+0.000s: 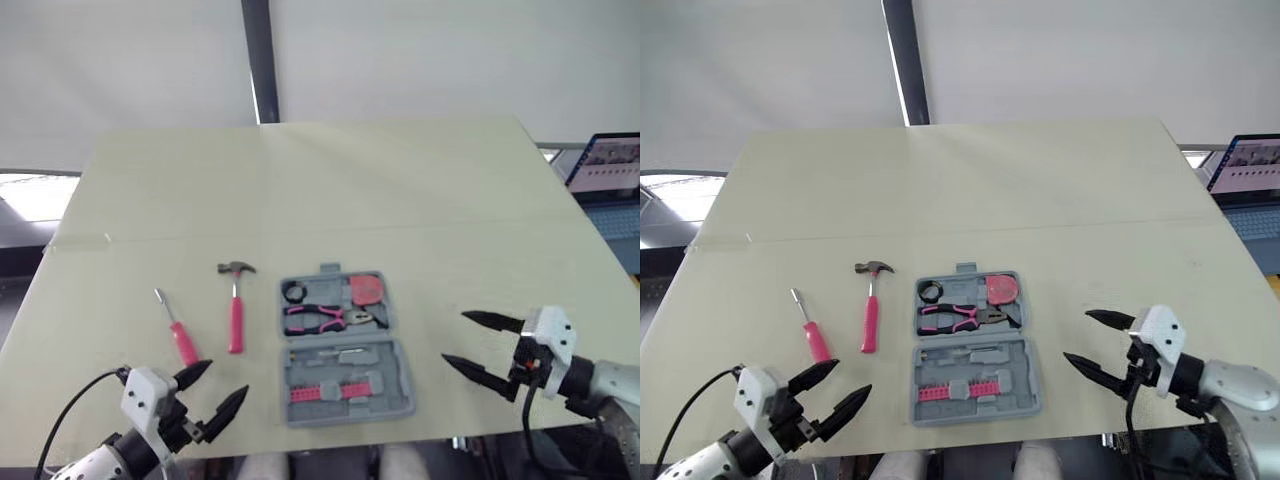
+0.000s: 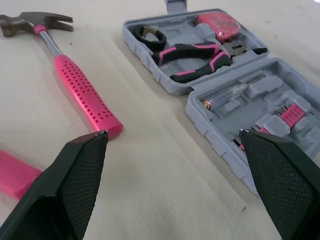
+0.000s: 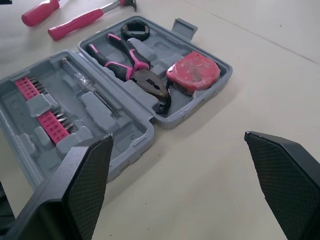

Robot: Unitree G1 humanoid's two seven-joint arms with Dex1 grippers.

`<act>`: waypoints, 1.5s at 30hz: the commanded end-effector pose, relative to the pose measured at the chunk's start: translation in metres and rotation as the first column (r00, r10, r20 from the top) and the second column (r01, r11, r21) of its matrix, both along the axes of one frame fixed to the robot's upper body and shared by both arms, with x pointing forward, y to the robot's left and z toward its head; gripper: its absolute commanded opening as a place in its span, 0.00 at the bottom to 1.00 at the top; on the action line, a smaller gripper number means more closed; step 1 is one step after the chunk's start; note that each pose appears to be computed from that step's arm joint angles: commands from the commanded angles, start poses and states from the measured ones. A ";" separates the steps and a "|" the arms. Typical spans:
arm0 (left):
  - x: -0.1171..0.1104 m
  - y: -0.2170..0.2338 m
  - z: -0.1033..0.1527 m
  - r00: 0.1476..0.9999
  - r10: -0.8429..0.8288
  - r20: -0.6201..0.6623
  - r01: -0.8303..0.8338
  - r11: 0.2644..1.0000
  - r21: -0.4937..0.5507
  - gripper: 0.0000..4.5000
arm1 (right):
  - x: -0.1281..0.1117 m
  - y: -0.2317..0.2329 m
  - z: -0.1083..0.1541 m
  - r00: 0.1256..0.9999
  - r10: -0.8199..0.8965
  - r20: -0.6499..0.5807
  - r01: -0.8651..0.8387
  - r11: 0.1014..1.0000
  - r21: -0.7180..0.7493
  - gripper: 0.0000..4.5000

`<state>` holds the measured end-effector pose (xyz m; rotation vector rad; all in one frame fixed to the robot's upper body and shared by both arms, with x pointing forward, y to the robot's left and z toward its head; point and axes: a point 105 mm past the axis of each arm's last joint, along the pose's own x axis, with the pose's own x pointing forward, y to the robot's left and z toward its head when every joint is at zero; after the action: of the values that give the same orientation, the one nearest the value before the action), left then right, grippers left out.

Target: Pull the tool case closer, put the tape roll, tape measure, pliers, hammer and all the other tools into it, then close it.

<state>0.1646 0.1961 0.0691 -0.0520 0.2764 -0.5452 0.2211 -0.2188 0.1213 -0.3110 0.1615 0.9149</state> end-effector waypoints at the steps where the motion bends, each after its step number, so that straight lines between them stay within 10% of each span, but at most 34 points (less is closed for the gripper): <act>1: 0.004 0.004 0.008 1.000 0.027 0.008 -0.027 1.000 -0.002 1.00 | -0.010 0.011 0.012 0.996 0.080 0.035 -0.081 0.997 0.014 0.98; 10: 0.015 0.003 0.014 1.000 0.017 -0.012 -0.017 1.000 0.006 1.00 | -0.012 0.032 0.018 0.993 0.110 0.052 -0.113 0.990 0.078 0.98; 24: 0.097 0.010 0.046 0.928 0.373 0.019 -0.372 0.921 0.118 1.00 | 0.010 0.017 0.014 0.998 0.049 0.050 -0.050 0.998 0.028 0.98; 45: 0.167 -0.009 0.020 0.901 0.424 -0.095 -0.396 0.891 0.220 1.00 | 0.016 0.018 0.018 0.995 -0.012 0.102 0.009 0.999 0.032 0.98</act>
<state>0.3285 0.1869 0.0855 0.0295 0.4600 -0.0922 0.2383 -0.2035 0.1300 -0.3068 0.1009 0.8903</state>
